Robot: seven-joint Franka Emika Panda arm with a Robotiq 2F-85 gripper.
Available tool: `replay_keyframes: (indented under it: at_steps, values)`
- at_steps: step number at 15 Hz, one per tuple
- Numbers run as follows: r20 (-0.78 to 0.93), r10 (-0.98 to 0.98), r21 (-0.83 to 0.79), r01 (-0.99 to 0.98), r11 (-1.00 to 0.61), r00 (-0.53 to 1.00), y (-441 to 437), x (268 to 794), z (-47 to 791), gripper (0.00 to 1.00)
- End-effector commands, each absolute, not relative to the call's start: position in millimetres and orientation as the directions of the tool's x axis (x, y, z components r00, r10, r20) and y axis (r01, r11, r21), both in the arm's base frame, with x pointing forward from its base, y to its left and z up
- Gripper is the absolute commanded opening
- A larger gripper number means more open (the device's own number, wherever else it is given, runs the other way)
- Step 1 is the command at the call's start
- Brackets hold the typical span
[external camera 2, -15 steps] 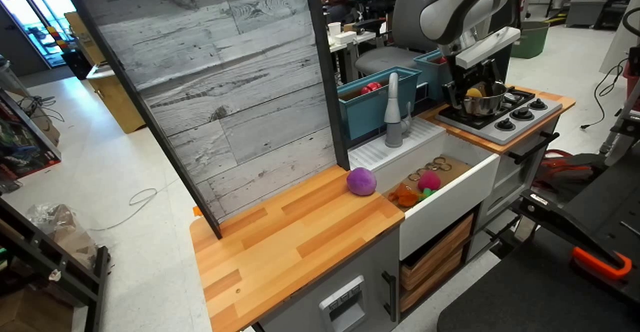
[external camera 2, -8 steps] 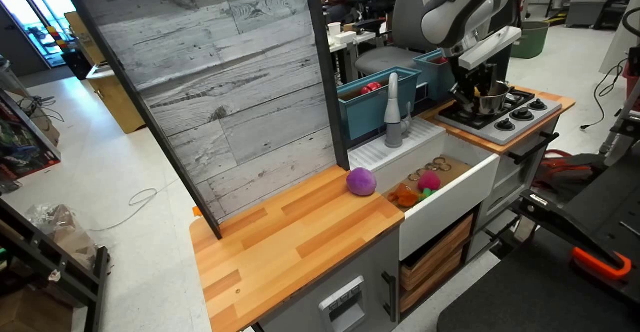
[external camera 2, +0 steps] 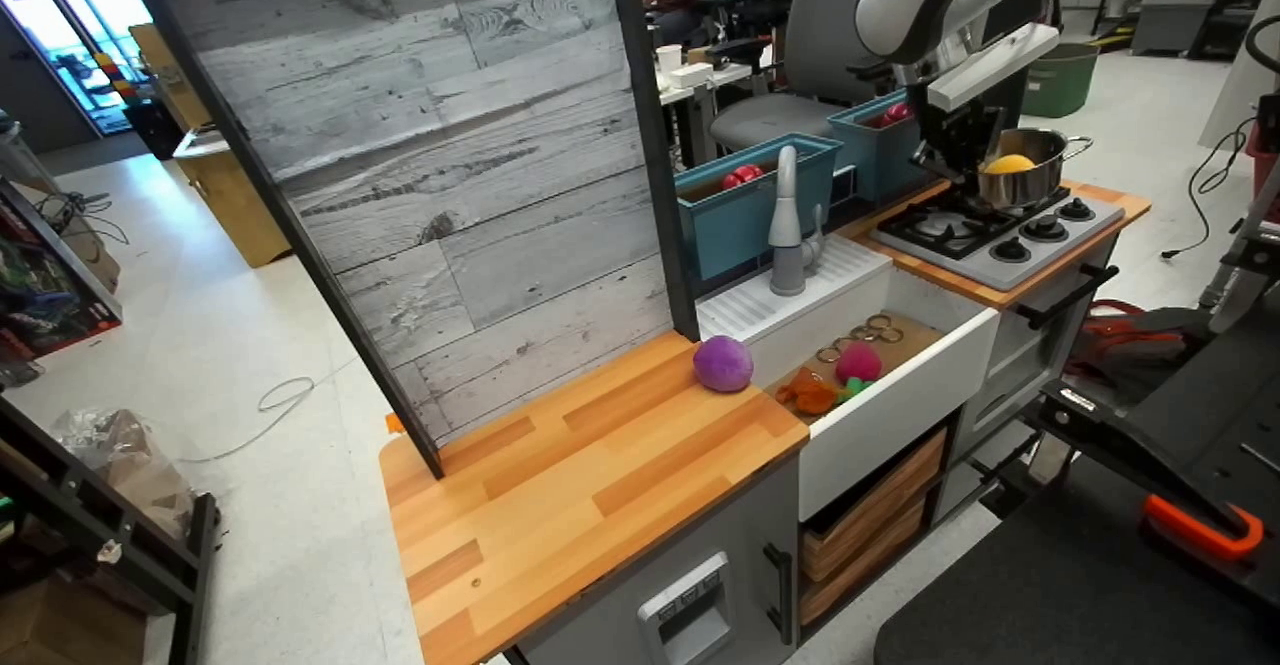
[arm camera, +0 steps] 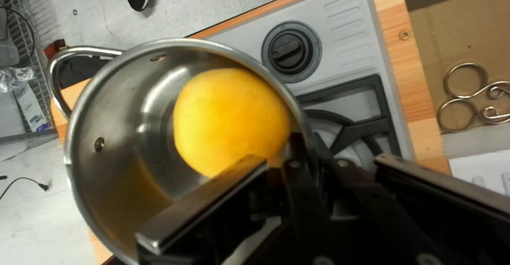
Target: Move the pot on the stove to the right
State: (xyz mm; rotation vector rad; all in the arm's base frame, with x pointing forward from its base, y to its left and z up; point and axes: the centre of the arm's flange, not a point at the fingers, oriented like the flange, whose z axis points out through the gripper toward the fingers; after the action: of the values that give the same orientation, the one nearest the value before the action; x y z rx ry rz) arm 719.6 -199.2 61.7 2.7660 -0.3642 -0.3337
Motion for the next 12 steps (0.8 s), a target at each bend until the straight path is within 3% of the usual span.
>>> replay_keyframes:
  at_steps: [1,12]
  values:
    - [-0.148,-0.344,0.325,-0.283,-0.902,0.927,-218,697,101,0.02]
    - [-0.089,-0.560,0.165,-0.543,-0.824,0.824,-281,704,80,0.02]
